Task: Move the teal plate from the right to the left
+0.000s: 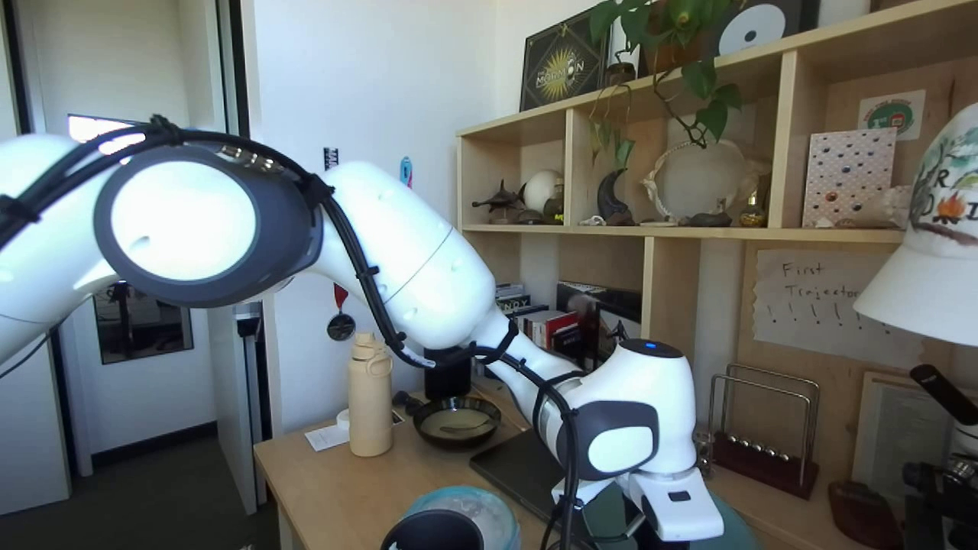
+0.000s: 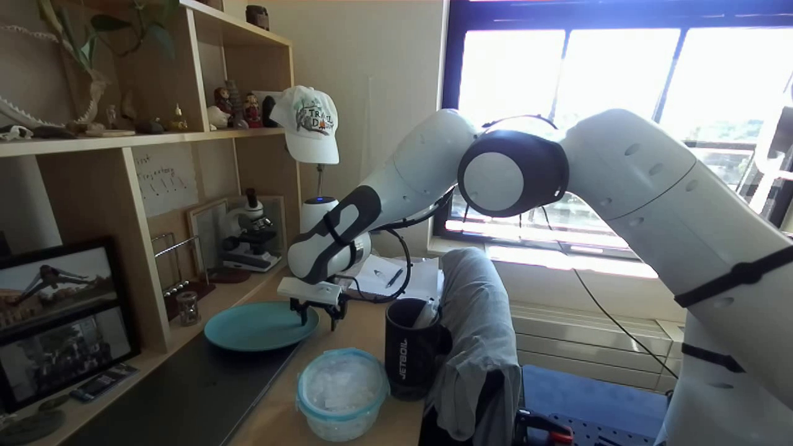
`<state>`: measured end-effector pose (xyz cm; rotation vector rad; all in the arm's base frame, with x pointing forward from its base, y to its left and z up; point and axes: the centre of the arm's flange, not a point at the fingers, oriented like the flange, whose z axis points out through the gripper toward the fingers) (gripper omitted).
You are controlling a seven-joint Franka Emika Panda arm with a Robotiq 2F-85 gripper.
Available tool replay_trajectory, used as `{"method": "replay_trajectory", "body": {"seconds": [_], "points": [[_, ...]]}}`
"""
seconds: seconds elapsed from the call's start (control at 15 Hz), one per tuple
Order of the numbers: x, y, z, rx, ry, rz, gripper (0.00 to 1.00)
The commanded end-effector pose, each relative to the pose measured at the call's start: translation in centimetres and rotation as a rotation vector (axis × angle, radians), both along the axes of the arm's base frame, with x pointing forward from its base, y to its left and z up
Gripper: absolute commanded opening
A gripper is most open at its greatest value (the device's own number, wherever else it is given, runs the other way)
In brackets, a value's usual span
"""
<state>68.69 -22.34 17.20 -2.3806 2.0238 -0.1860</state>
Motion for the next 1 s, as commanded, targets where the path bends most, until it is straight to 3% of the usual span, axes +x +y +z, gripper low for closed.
{"method": "replay_trajectory", "body": {"seconds": [0.0, 0.47, 0.93], "points": [[0.0, 0.0, 0.1, 0.02, -0.032, -0.017, 0.51], [-0.5, -0.5, 0.2, 0.024, -0.045, -0.054, 0.01], [-0.9, -1.2, 1.5, 0.036, -0.066, -0.088, 0.02]]}}
